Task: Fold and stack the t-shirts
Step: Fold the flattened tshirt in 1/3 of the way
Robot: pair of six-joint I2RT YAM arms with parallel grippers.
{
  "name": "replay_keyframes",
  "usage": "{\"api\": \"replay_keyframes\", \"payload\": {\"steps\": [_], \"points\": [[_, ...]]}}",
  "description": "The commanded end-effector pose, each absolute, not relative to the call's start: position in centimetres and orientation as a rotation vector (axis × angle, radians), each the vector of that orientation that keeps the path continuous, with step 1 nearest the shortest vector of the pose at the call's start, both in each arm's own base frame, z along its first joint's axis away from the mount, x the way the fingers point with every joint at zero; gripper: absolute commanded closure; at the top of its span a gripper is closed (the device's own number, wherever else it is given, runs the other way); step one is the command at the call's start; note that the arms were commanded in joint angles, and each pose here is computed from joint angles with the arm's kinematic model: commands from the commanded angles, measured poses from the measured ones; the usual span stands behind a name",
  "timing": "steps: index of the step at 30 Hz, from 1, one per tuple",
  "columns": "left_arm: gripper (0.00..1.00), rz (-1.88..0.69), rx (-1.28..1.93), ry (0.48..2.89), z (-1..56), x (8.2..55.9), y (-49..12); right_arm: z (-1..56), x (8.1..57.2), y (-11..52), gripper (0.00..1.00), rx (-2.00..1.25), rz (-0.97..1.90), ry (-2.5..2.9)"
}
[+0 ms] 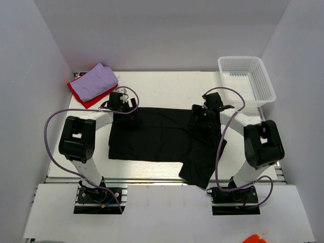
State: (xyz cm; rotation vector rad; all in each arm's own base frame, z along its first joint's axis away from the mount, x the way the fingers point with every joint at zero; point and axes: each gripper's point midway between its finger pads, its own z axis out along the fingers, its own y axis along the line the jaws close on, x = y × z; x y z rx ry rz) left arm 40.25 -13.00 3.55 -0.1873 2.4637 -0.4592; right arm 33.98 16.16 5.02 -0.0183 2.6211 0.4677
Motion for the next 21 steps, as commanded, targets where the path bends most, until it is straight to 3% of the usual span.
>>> {"api": "replay_keyframes", "payload": {"steps": [1, 7, 10, 13, 21], "points": [[0.0, -0.492, -0.178, 2.49, 2.0, 41.1, -13.5, 4.0, 35.7, 16.1, 0.1, 0.032, 0.502, 2.635], [0.0, -0.488, -0.241, 2.607, -2.5, 41.7, -12.9, 0.6, 37.8, 15.6, 0.1, 0.084, 0.483, 2.694], [0.0, -0.496, -0.266, 2.614, -3.1, 42.7, -12.4, 2.0, 40.8, 16.2, 0.1, 0.061, 0.53, 2.633], [0.0, -0.496, -0.283, 2.578, -2.1, 44.6, -11.7, 1.0, 42.6, 16.4, 0.1, 0.039, 0.51, 2.631], [0.0, -0.538, -0.226, 2.481, 1.6, 48.3, -11.8, 5.6, 49.3, 17.1, 0.1, -0.07, 0.468, 2.465]]}}
